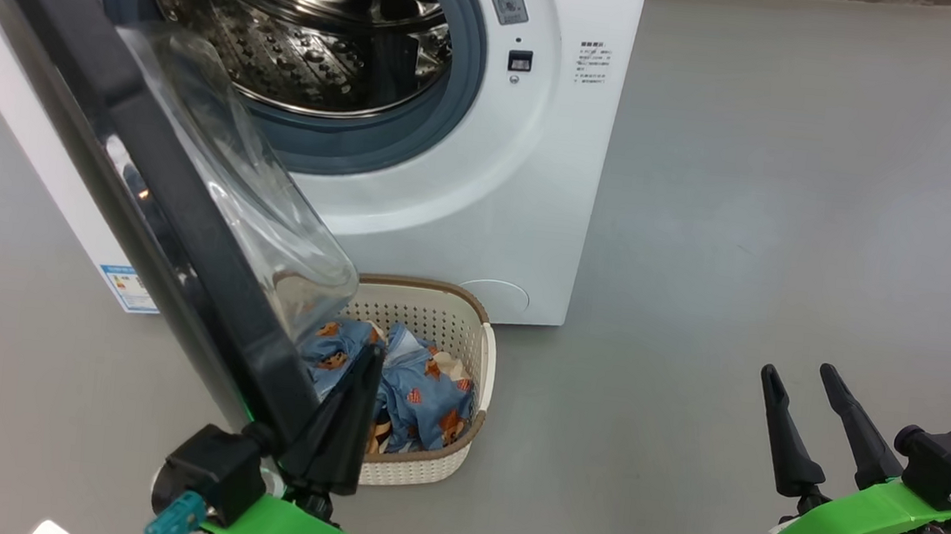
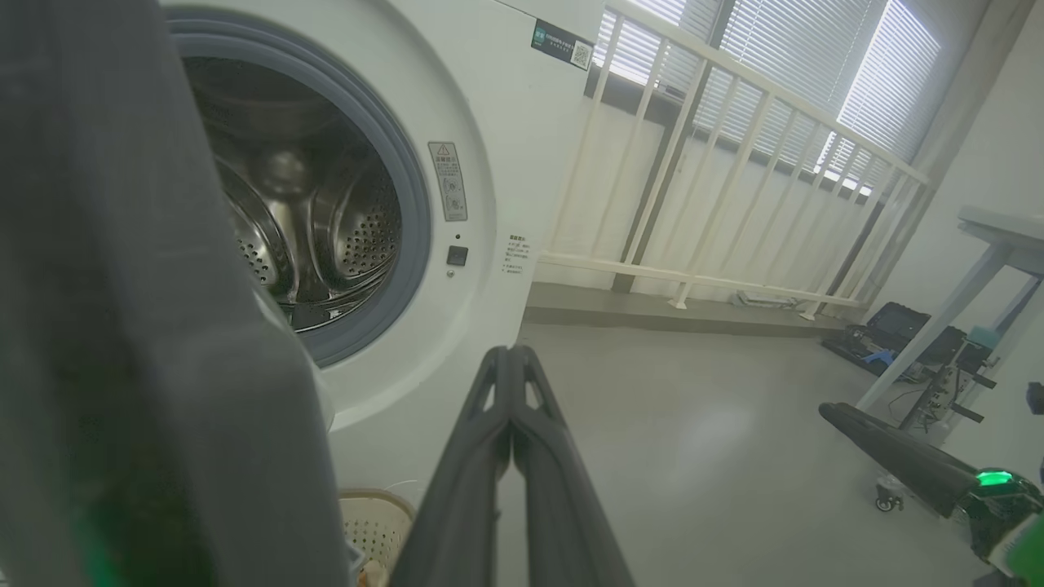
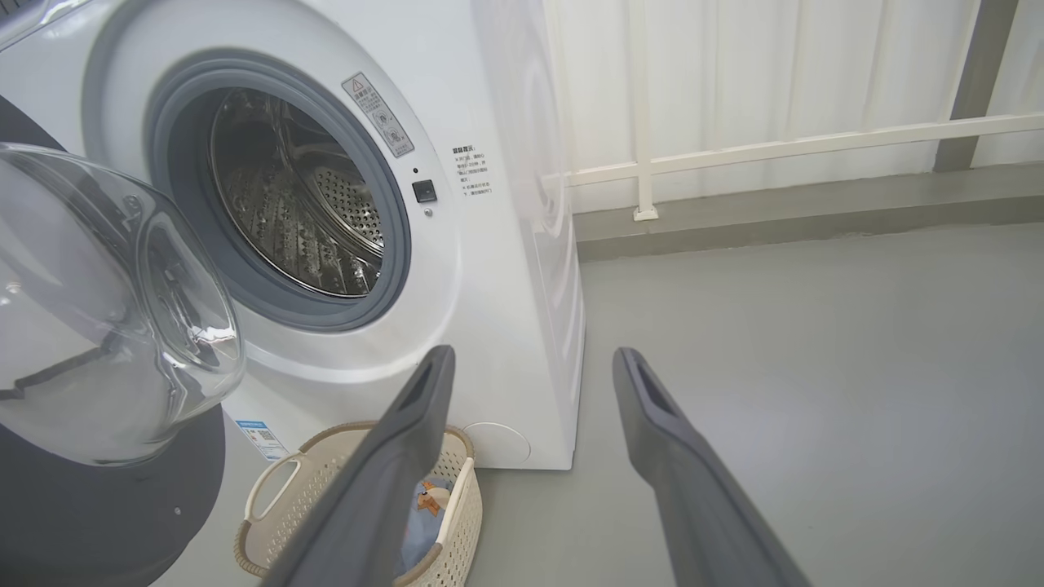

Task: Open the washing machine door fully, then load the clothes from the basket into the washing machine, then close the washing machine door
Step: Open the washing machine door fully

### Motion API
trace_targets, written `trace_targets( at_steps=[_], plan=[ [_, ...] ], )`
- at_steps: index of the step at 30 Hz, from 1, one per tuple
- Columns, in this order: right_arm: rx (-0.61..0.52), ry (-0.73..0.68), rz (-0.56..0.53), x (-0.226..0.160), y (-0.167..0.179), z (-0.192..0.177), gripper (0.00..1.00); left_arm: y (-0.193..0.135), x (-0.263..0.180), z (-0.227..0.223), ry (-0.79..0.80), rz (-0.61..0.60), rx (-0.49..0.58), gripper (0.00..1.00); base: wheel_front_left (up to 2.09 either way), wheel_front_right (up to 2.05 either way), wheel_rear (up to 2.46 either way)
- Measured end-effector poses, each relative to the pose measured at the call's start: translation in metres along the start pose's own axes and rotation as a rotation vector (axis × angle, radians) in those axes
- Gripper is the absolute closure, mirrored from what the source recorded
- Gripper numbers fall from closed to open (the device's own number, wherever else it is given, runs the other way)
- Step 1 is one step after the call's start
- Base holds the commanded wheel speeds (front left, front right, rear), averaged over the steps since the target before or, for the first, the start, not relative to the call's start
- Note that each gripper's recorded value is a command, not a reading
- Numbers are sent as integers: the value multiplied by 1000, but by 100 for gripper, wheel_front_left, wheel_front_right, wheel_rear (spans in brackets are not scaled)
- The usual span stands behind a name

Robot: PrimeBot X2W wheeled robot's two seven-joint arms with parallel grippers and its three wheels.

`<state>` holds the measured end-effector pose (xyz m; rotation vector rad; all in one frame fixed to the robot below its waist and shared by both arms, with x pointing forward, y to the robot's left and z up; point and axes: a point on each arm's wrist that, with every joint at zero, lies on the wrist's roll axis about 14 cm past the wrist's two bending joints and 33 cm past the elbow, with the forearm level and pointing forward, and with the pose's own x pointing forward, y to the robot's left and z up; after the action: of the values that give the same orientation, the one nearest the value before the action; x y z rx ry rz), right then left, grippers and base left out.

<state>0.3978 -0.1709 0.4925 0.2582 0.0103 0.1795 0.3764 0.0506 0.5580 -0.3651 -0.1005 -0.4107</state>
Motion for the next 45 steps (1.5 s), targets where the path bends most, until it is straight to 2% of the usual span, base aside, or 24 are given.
trace_targets(
  at_steps=[6,19,39,45],
  plan=[
    [4,8,-4,0,-1,-3,0,11,-2,-23,67,42,-33,100,0,0,0],
    [14,17,22,6,10,-7,0,38,-10,-27,69,143,-46,100,0,0,0],
    [28,49,144,29,54,-19,0,72,-45,-18,64,271,-49,100,0,0,0],
    [27,53,189,36,70,-20,0,95,-68,-11,63,363,-26,100,0,0,0]
  ],
)
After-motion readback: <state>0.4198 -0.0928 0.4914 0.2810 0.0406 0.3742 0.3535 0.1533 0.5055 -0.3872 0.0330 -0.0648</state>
